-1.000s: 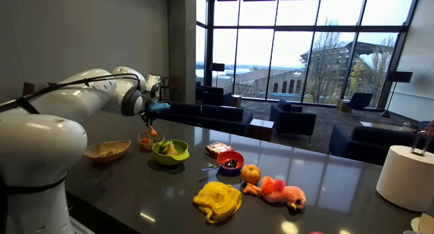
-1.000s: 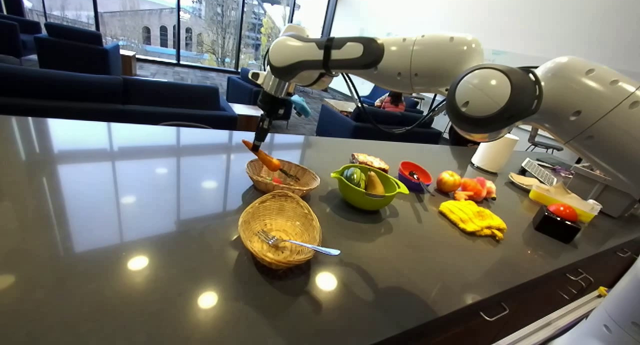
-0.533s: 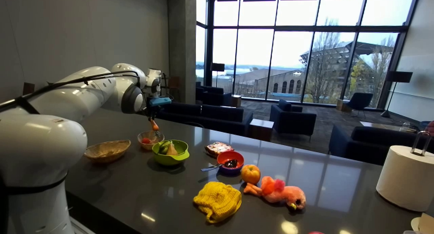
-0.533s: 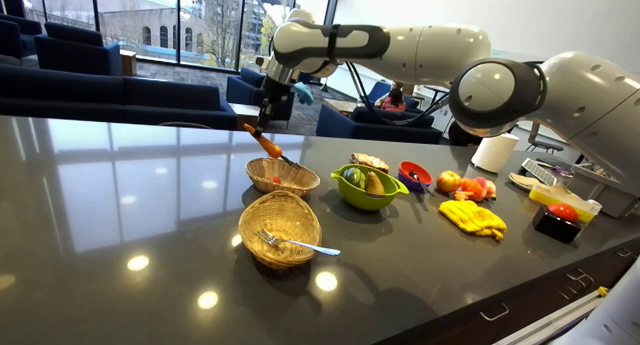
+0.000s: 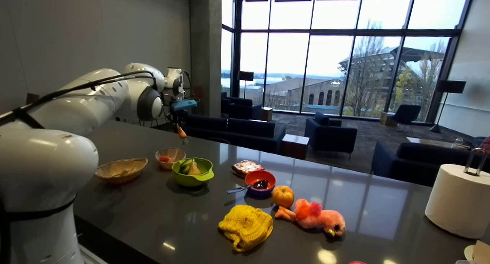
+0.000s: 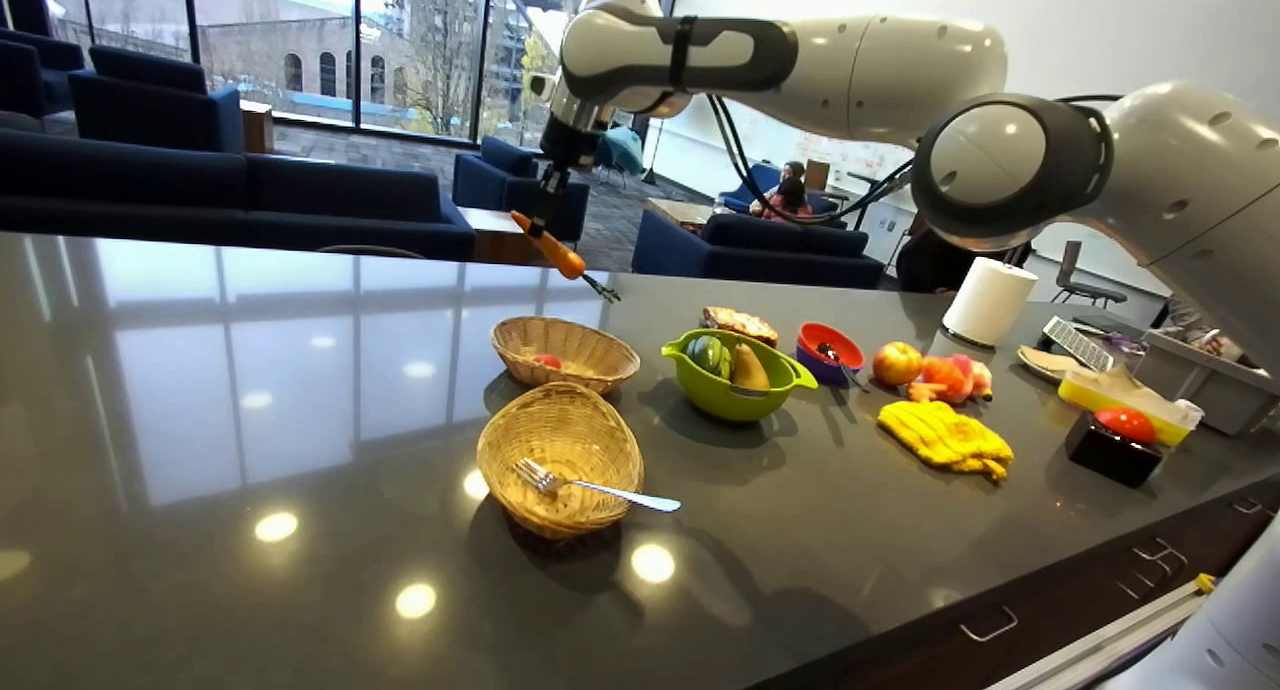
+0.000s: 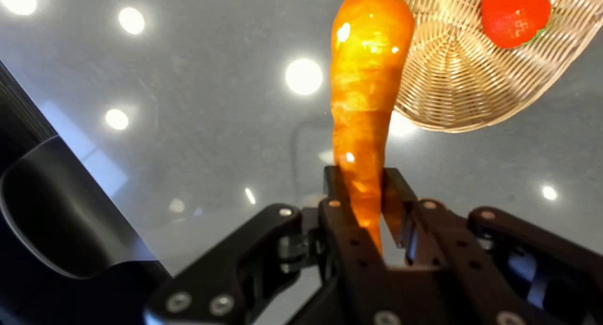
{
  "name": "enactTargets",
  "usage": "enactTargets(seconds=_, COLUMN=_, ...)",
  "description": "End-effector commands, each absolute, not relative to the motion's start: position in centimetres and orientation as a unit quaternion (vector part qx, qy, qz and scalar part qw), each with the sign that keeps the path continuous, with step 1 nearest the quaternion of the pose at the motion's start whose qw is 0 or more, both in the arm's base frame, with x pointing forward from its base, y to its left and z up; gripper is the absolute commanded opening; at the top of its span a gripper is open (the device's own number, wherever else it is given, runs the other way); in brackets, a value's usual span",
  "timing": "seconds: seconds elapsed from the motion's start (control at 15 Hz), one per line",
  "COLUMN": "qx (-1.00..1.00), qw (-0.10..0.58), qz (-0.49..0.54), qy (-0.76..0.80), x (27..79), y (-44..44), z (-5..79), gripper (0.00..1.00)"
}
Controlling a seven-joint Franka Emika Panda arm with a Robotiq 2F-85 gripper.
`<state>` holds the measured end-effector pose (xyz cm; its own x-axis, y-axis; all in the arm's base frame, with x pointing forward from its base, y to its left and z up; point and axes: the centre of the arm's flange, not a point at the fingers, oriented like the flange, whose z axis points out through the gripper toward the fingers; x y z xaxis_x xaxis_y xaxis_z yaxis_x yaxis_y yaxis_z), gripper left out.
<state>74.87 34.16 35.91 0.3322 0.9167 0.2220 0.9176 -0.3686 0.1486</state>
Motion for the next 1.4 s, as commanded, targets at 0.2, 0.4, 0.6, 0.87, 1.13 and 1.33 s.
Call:
enactTargets(seconds=0.2, qx=-0.847, qw=-0.035, qz=-0.127, qy=-0.515, x=70.8, y=28.3, z=38.5, gripper=0.06)
enactTargets(seconds=0.4, qx=-0.865, qw=-0.042, qz=-0.116, qy=-0.486, x=70.2, y=26.2, z=38.9, gripper=0.06)
enactTargets(seconds=0.6, qx=-0.886, qw=-0.047, qz=-0.102, qy=-0.449, x=69.9, y=24.3, z=38.8, gripper=0.06)
enactTargets(seconds=0.87, qx=-0.912, qw=-0.051, qz=-0.087, qy=-0.399, x=69.3, y=21.9, z=38.4, gripper=0.06)
enactTargets(seconds=1.13, qx=-0.926, qw=-0.047, qz=-0.084, qy=-0.364, x=68.2, y=19.9, z=38.1, gripper=0.06)
enactTargets(seconds=1.33, qx=-0.932, qw=-0.039, qz=-0.088, qy=-0.35, x=67.1, y=18.5, z=37.6, gripper=0.06)
